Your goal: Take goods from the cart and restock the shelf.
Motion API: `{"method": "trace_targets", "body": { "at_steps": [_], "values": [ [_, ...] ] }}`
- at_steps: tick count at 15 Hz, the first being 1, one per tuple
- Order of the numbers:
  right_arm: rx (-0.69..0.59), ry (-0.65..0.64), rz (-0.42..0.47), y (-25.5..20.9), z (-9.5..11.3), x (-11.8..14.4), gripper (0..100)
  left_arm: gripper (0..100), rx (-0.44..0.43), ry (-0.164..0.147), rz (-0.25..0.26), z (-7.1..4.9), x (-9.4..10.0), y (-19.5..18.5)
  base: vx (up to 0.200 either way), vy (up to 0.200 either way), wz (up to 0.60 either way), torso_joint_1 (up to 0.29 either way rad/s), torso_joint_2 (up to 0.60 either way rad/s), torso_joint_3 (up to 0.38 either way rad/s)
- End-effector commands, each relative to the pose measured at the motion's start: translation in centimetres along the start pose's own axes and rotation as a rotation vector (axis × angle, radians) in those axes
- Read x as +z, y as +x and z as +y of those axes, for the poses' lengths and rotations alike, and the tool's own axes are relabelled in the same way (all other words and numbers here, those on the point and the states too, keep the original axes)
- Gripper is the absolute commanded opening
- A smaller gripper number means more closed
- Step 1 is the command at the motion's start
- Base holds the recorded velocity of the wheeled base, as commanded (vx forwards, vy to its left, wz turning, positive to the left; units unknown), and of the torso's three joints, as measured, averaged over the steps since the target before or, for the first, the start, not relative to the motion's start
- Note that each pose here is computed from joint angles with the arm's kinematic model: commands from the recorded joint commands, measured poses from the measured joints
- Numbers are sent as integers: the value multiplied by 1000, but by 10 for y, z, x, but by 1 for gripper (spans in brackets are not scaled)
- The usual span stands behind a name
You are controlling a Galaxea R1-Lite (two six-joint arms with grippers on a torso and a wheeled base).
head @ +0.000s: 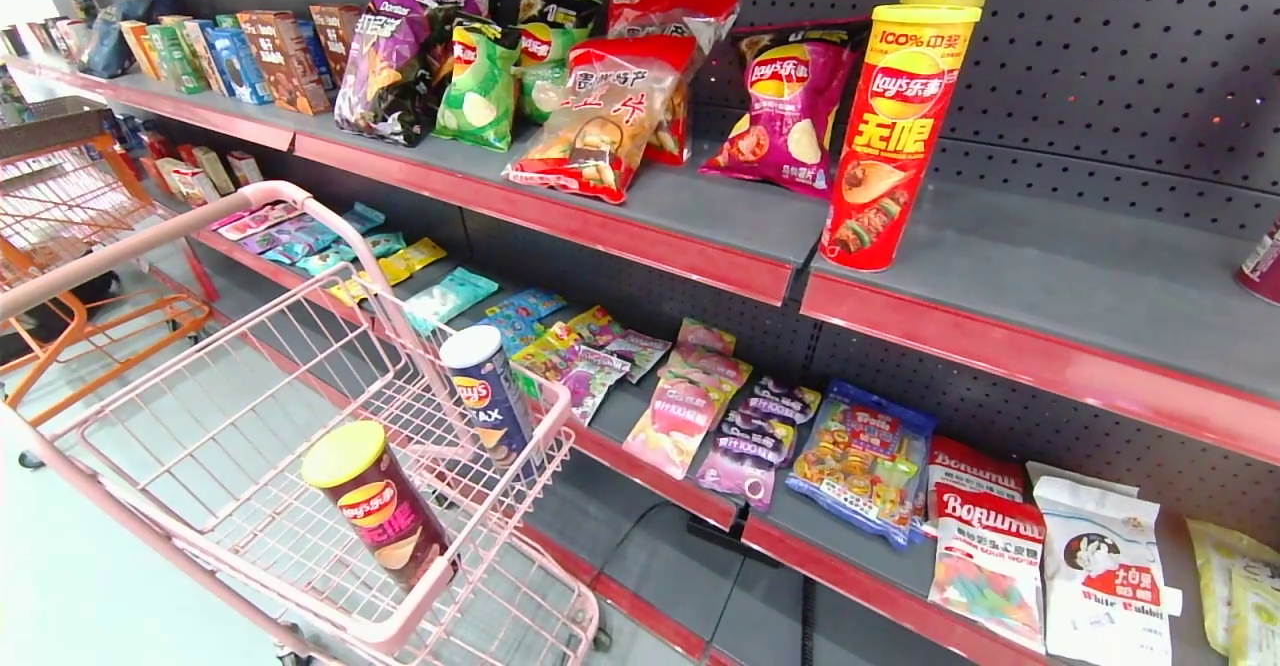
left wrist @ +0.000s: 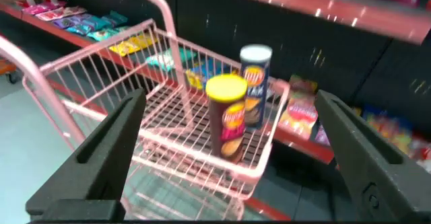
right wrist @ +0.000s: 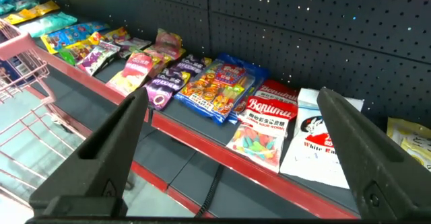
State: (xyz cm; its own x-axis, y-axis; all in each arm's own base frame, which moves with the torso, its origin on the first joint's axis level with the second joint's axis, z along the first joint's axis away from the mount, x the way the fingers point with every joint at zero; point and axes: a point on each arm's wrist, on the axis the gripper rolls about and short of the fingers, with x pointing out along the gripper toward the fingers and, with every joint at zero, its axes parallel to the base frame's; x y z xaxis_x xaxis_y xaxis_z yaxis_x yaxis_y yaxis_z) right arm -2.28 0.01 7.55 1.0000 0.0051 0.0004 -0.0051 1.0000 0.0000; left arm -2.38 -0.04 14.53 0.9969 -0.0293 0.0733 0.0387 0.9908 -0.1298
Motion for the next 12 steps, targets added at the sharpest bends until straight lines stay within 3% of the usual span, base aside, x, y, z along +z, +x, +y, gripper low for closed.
{"method": "trace_targets", "body": {
  "at_steps": [1,2,3,4,5,6,9,12],
  "values": [
    [3,0,0,0,0,0,100,100,38,-72,105,-10,92,76,0,0,0,0,0,0],
    [1,0,0,0,0,0,100,100,58,6,260,-6,74,115,0,0,0,0,0,0],
    [3,0,0,0,0,0,100,100,61,-2,310,-3,58,157,0,0,0,0,0,0],
    [3,0,0,0,0,0,100,100,45,-5,326,-1,43,181,0,0,0,0,0,0],
    [1,0,0,0,0,0,100,100,37,-5,332,0,39,186,0,0,0,0,0,0],
    [1,0,0,0,0,0,100,100,-15,-11,368,2,16,201,0,0,0,0,0,0],
    [1,0,0,0,0,0,100,100,-78,-30,550,3,-27,187,0,0,0,0,0,0],
    [3,0,0,0,0,0,100,100,-76,-42,620,5,-49,191,0,0,0,0,0,0]
  ]
}}
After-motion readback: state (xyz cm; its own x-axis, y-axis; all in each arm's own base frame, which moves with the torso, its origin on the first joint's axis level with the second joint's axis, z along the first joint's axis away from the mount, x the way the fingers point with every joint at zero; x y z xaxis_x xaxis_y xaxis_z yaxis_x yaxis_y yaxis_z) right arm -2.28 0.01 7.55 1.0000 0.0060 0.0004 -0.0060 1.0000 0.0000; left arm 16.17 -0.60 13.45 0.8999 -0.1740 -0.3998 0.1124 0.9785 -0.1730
